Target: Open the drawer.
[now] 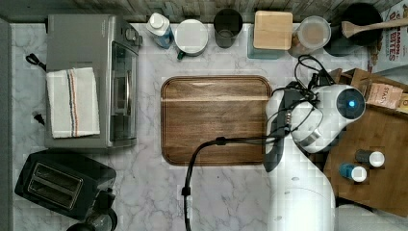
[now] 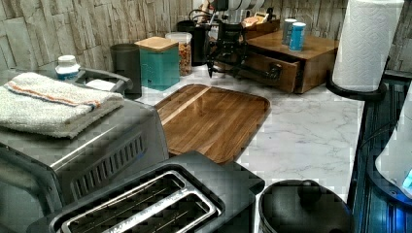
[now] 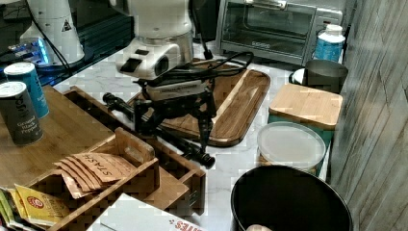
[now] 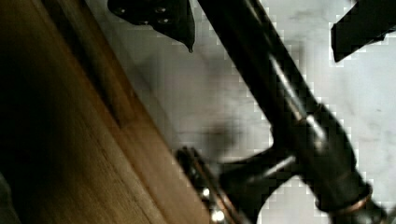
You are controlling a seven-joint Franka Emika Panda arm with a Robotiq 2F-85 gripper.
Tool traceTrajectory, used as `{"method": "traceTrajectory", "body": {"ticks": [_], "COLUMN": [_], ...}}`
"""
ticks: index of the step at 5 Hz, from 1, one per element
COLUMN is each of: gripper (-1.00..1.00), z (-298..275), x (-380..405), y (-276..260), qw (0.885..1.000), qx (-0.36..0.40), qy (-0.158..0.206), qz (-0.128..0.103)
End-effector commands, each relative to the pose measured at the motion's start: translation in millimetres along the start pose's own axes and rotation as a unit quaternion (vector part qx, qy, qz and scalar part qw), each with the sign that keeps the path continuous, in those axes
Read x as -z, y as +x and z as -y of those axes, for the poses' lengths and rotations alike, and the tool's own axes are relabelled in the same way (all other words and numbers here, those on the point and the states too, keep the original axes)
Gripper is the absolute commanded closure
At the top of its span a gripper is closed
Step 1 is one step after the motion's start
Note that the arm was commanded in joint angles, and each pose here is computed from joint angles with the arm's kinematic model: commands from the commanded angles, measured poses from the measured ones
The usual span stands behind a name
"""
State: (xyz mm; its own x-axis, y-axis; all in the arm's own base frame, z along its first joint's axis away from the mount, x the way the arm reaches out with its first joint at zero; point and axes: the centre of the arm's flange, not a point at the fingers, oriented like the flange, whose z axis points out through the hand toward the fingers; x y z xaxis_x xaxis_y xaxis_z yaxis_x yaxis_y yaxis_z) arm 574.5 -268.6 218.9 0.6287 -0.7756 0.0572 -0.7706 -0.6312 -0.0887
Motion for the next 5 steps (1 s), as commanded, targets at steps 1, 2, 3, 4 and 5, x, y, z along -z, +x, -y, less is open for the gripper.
{"method": "traceTrajectory", "body": {"ticks": [1, 2, 3, 4, 5], "gripper": [-1.00, -1.00, -1.00, -1.00, -1.00], "z": [253.0, 264.4, 274.7, 281.1, 289.0], "x": [43.8, 52.7, 60.5, 67.5, 76.6], "y": [-132.9, -133.3, -133.2, -139.4, -145.3], "qw": [0.985, 0.986, 0.988, 0.989, 0.990], "qx": [0.137, 0.125, 0.107, 0.108, 0.097], "qy": [0.096, 0.100, 0.099, 0.100, 0.102], "qz": [0.048, 0.051, 0.046, 0.022, 0.010]}}
